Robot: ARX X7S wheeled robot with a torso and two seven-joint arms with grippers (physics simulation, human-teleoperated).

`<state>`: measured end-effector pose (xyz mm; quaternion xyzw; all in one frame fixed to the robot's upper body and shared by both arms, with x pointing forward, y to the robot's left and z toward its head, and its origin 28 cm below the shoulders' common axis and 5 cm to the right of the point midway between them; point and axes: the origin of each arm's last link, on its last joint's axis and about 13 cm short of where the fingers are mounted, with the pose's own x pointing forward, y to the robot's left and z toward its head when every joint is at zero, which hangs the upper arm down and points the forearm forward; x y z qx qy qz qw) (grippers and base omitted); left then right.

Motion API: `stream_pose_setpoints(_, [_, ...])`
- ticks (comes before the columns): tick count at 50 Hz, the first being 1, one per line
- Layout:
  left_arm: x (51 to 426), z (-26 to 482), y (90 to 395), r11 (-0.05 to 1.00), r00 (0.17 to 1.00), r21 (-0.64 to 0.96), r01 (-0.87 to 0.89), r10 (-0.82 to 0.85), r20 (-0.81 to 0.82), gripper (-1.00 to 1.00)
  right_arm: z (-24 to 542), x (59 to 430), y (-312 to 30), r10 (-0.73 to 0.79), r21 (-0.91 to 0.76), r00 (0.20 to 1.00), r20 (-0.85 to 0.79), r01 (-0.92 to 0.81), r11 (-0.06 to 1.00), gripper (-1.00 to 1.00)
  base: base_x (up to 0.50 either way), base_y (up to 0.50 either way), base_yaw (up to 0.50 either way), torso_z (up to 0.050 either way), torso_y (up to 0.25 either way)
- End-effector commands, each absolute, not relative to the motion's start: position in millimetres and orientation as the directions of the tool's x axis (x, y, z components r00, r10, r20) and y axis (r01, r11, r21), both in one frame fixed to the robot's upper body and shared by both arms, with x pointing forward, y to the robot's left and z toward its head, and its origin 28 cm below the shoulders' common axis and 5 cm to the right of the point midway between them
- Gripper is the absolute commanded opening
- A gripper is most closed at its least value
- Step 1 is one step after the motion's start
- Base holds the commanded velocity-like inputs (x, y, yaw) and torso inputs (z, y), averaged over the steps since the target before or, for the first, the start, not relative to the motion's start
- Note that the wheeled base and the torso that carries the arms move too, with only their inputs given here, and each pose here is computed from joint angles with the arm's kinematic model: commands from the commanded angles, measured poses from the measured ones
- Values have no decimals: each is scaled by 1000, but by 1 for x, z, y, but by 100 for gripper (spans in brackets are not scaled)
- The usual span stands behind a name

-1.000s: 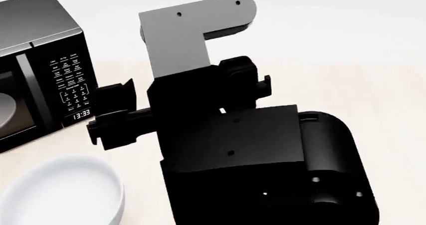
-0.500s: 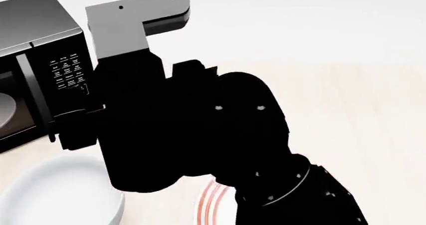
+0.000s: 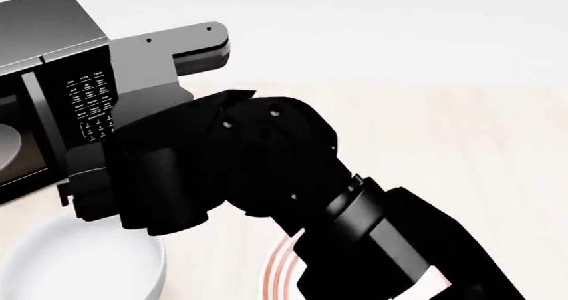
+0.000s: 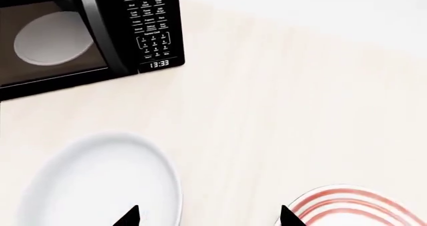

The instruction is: Put the white bowl to the right of the plate.

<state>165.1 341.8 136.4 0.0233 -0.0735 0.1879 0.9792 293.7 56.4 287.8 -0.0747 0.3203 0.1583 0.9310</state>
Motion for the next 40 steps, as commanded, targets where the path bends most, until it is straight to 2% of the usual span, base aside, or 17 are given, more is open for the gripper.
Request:
stream_pose_setpoints(1, [164, 137, 342, 928, 918, 16, -372, 366, 154, 100, 282, 304, 61, 222, -24, 712, -667, -317, 948, 100, 0, 0, 0, 0, 0])
stream_pose_setpoints(8, [165, 137, 342, 929, 919, 18, -369, 362, 154, 100, 274, 317, 63, 256, 107, 624, -739, -266, 958, 100, 0, 0, 0, 0, 0])
stream_pose_setpoints(16, [164, 137, 342, 930, 920, 20, -367, 359, 157, 100, 260, 330, 62, 243, 157, 575, -781, -195, 968, 100, 0, 0, 0, 0, 0])
stream_pose_setpoints(28, [163, 137, 341, 931, 920, 17, -365, 358, 160, 100, 240, 328, 62, 181, 97, 554, -812, -177, 979, 100, 0, 0, 0, 0, 0])
stream_pose_setpoints(40, [164, 137, 341, 932, 921, 19, -362, 355, 163, 100, 224, 320, 66, 189, 77, 546, -816, -222, 972, 100, 0, 0, 0, 0, 0])
